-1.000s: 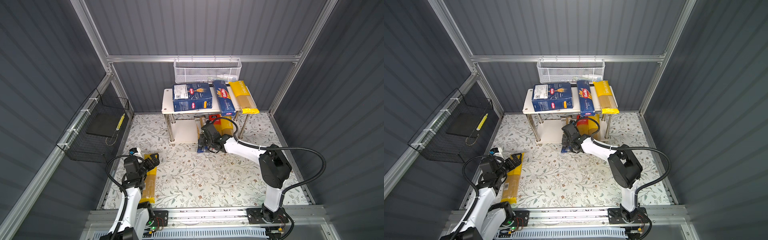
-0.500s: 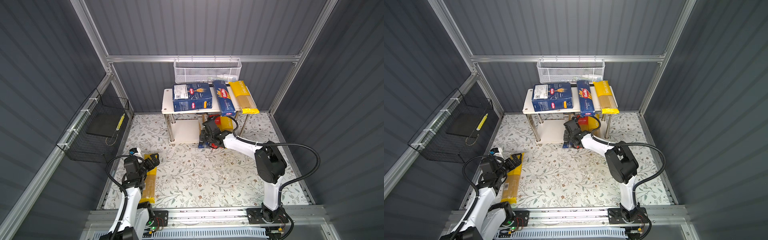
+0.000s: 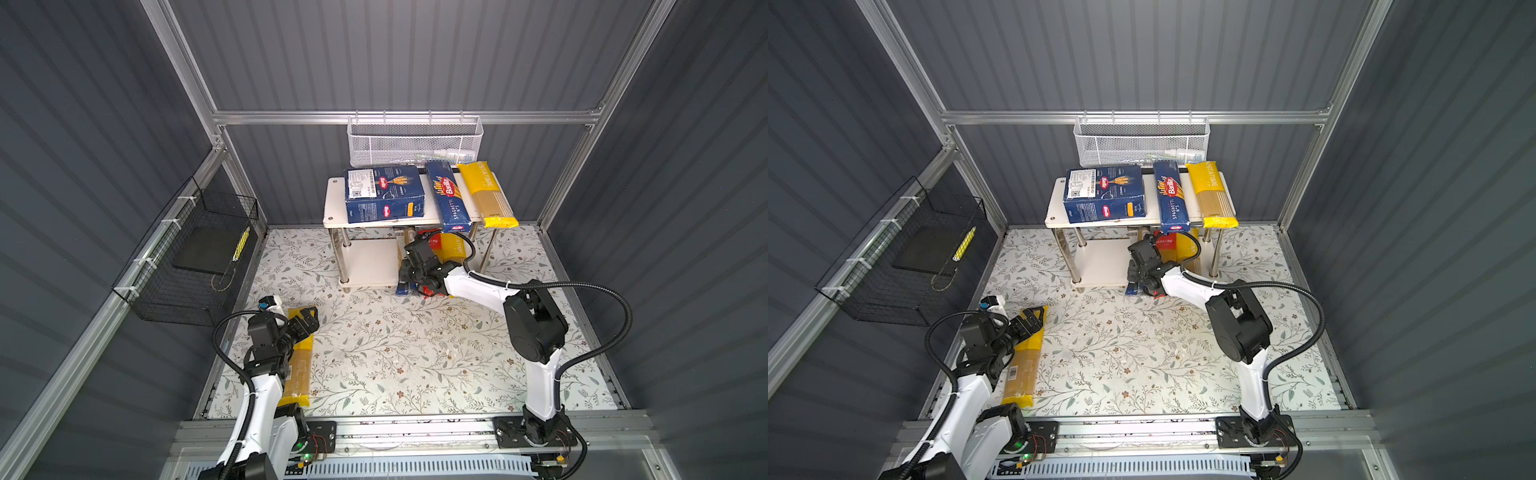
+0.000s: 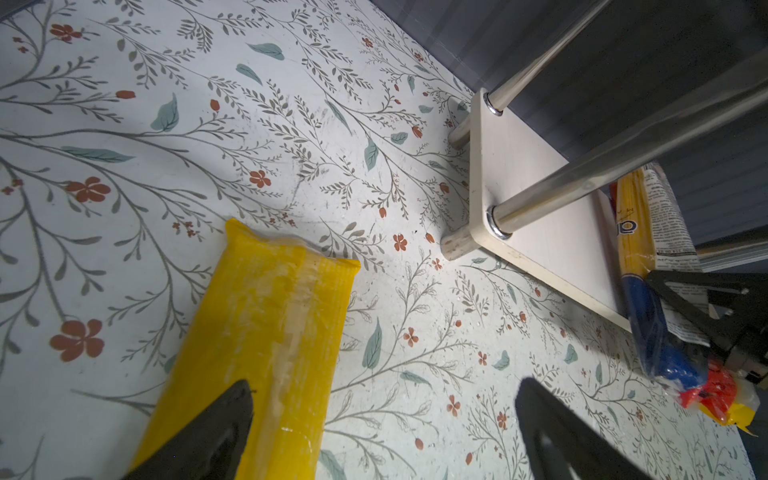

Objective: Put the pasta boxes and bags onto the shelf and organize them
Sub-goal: 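Stand the white-labelled bag upright beside the red bag at the lower shelf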

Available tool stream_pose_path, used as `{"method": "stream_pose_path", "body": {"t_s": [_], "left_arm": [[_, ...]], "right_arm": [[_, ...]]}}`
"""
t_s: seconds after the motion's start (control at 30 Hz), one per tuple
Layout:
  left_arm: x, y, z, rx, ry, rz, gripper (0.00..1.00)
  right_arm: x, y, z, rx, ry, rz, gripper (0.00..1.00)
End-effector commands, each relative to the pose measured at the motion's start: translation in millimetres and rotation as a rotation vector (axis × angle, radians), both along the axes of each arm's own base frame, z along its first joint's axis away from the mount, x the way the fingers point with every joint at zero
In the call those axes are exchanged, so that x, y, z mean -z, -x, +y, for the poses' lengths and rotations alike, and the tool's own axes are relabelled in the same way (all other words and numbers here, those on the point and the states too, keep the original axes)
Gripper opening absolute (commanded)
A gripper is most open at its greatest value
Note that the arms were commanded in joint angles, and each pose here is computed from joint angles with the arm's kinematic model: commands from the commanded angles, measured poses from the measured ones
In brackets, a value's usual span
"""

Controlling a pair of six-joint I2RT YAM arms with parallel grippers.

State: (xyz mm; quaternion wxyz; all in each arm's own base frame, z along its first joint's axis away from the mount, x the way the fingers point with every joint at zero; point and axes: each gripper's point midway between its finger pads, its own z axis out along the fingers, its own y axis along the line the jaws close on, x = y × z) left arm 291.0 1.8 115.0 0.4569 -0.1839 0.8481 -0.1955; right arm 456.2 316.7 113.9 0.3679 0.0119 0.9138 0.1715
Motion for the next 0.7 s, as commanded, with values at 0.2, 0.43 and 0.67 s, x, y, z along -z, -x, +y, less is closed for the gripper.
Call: {"method": "stream_pose_path", "body": {"t_s": [0.2,0.43,0.67], "left_arm": [[2.7,2.1,-2.6,0.021,-0.008,0.004,1.0],[3.0,2.5,-2.9,0.022,-0.007,0.004,1.0],[2.0,2.6,-2.5,0.019,-0.007,0.001,1.0]], "right_arm": [[-50.9,-28.7,15.1,0.014,-0.101,-0.135,0.42],[-52.7,-22.8,12.5,0.011,-0.106,-0.128,0.51],[-59.9,-2.0,6.1,0.003,-0.064,-0.143,0.58]]}}
